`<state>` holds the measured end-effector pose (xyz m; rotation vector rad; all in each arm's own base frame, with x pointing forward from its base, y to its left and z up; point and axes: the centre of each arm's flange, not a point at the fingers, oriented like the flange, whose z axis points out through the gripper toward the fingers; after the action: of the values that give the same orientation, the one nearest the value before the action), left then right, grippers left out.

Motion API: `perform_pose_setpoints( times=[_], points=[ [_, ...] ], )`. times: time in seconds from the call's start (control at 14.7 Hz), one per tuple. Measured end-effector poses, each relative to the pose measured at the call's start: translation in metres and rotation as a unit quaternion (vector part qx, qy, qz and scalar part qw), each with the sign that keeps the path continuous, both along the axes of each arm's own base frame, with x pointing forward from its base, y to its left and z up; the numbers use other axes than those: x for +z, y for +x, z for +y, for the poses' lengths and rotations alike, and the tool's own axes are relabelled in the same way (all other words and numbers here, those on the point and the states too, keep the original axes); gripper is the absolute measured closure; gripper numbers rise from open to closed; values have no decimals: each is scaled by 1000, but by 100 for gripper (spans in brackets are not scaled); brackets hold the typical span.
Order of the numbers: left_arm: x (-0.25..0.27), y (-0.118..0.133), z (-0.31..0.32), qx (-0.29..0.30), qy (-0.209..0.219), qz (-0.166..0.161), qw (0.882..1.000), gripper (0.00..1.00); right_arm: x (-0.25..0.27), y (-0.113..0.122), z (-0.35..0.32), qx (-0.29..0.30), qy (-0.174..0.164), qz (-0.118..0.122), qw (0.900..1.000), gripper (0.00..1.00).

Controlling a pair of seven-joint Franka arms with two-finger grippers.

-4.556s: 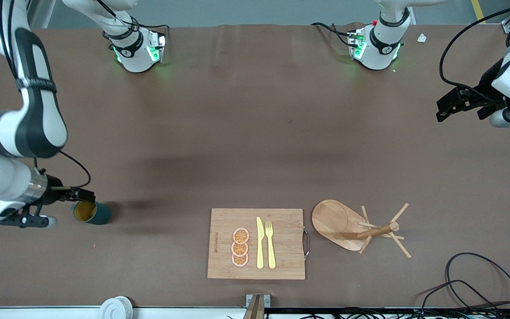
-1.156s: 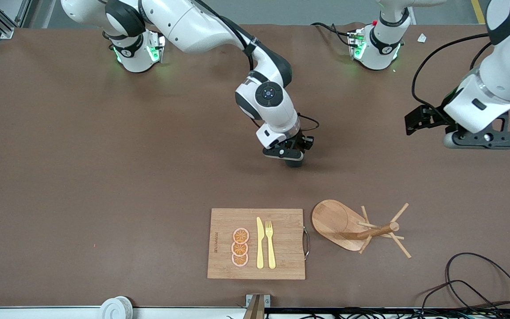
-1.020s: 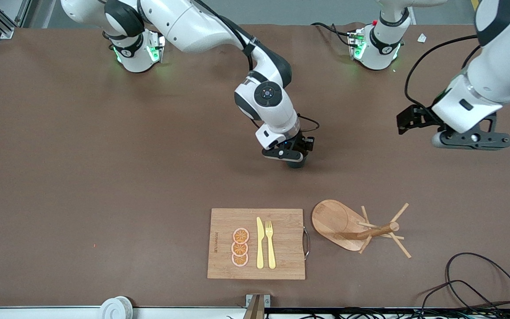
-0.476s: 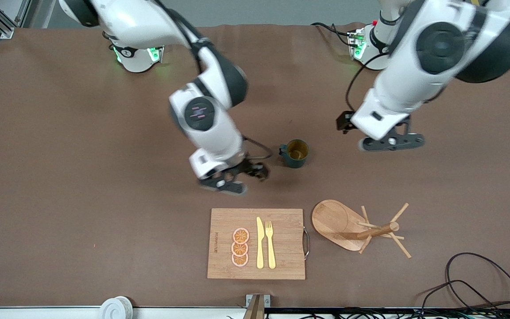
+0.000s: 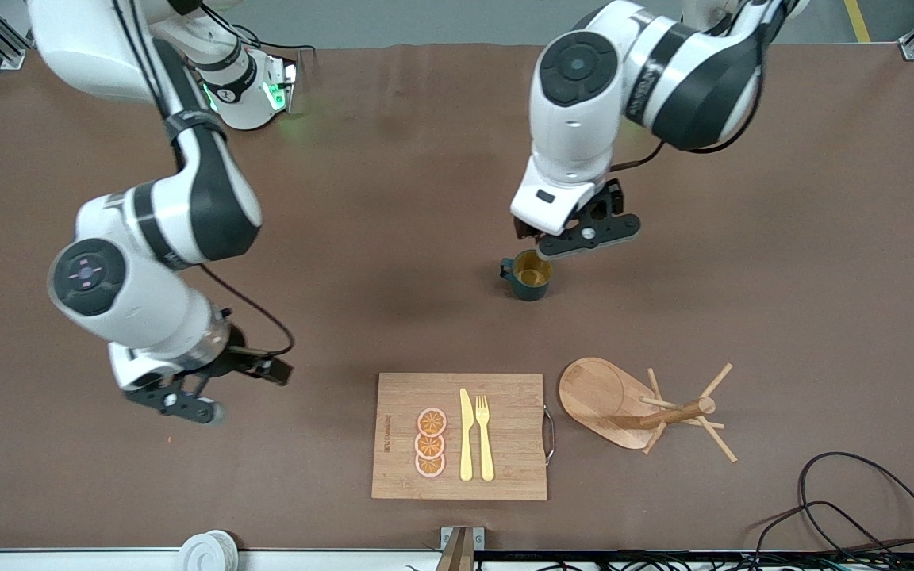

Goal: Pass cup and hang on rack
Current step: 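Withdraw the right gripper while the left gripper reaches the mug, then lower the left gripper onto the mug rim and close it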

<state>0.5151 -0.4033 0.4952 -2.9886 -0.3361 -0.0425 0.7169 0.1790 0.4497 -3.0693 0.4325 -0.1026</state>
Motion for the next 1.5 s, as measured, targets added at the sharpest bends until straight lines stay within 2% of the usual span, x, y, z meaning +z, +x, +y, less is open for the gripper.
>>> perform_pose_setpoints(
  times=[0.14, 0.27, 0.61, 0.82, 1.09, 1.5],
  points=[
    [-22, -4, -24, 28, 5, -20, 999, 0, 7, 5, -50, 14, -7, 5, 1000, 0],
    [-55, -12, -51, 59, 23, -42, 997, 0, 23, 0, -97, 35, -10, 4, 999, 0],
    [-139, -55, -119, 127, 72, -85, 986, 0, 75, -45, -156, 70, -13, -3, 997, 0],
    [-175, -84, -146, 164, 98, -128, 973, 0, 101, -72, -170, 83, -15, -11, 996, 0],
    [-214, -103, -151, 216, 145, -163, 952, 0, 119, -100, -182, 91, -15, -14, 996, 0],
    [-272, -121, -153, 257, 191, -235, 918, 1, 120, -110, -180, 94, -14, -9, 995, 0]
  ],
)
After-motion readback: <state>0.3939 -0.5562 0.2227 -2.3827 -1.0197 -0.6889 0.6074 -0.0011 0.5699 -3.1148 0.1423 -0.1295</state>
